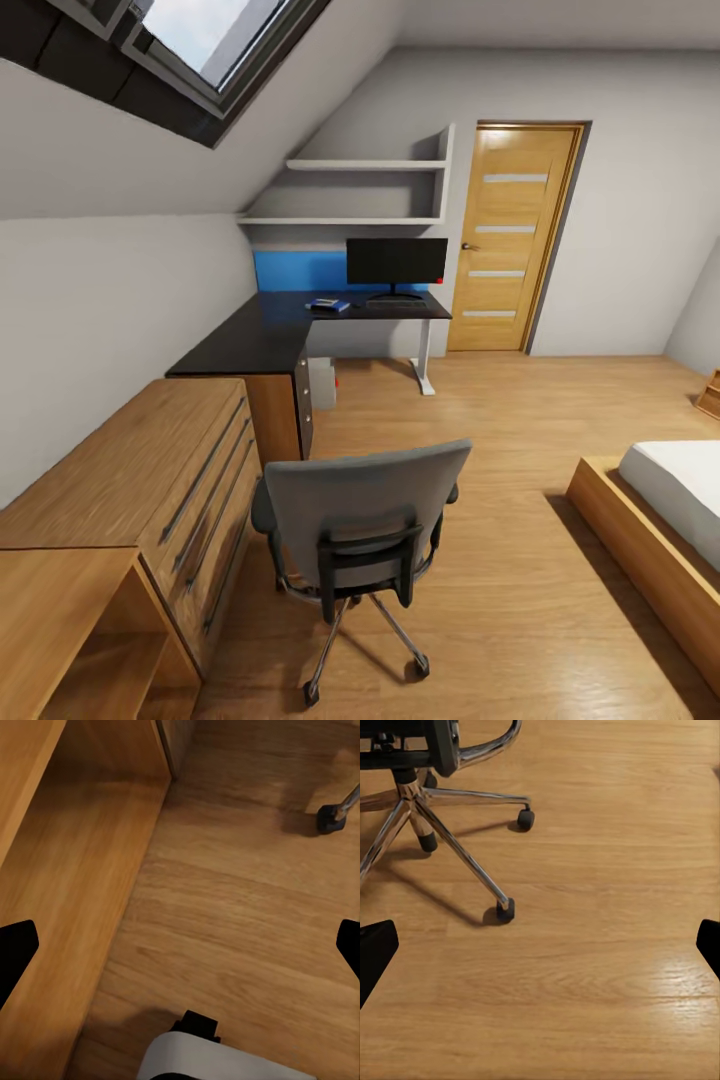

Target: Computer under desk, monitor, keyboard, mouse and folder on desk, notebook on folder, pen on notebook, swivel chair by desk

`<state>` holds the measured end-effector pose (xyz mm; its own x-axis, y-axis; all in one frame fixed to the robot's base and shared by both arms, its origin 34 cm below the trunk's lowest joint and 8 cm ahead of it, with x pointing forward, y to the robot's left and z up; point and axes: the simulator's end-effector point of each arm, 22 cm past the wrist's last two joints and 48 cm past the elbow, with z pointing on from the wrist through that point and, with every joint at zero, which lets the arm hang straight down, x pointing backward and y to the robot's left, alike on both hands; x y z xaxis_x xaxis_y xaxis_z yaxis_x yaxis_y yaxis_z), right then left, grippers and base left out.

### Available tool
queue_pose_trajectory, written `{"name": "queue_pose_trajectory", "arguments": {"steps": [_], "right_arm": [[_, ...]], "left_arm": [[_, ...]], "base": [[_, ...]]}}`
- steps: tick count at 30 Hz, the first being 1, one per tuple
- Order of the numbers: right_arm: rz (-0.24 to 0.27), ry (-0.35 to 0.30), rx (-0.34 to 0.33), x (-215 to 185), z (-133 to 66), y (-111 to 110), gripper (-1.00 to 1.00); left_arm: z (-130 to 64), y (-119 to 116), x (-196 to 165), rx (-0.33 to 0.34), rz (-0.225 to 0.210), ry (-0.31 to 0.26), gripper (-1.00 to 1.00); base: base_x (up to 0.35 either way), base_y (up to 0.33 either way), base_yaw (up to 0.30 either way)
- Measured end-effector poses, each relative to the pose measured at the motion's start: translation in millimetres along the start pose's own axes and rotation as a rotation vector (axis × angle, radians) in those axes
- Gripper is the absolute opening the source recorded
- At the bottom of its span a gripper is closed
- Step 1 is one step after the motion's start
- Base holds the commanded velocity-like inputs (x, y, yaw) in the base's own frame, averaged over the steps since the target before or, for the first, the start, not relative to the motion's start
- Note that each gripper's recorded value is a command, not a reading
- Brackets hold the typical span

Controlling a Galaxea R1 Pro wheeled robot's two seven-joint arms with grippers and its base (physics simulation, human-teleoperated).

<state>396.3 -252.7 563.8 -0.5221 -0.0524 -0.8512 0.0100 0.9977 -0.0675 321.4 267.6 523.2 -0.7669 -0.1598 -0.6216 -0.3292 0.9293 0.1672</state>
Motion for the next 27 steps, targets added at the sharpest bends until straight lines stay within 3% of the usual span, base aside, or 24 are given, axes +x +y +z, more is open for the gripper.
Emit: {"name": "queue_pose_trajectory", "arguments": {"steps": [27], "right_arm": [[0.003, 0.0, 0.008, 40.2, 22.8, 0.6, 1.0]], "left_arm": [[35.8, -7.8, 29.7, 0.008, -0.001, 0.002, 1.0]], "base": [[-0.001, 0.0, 0.0]]}}
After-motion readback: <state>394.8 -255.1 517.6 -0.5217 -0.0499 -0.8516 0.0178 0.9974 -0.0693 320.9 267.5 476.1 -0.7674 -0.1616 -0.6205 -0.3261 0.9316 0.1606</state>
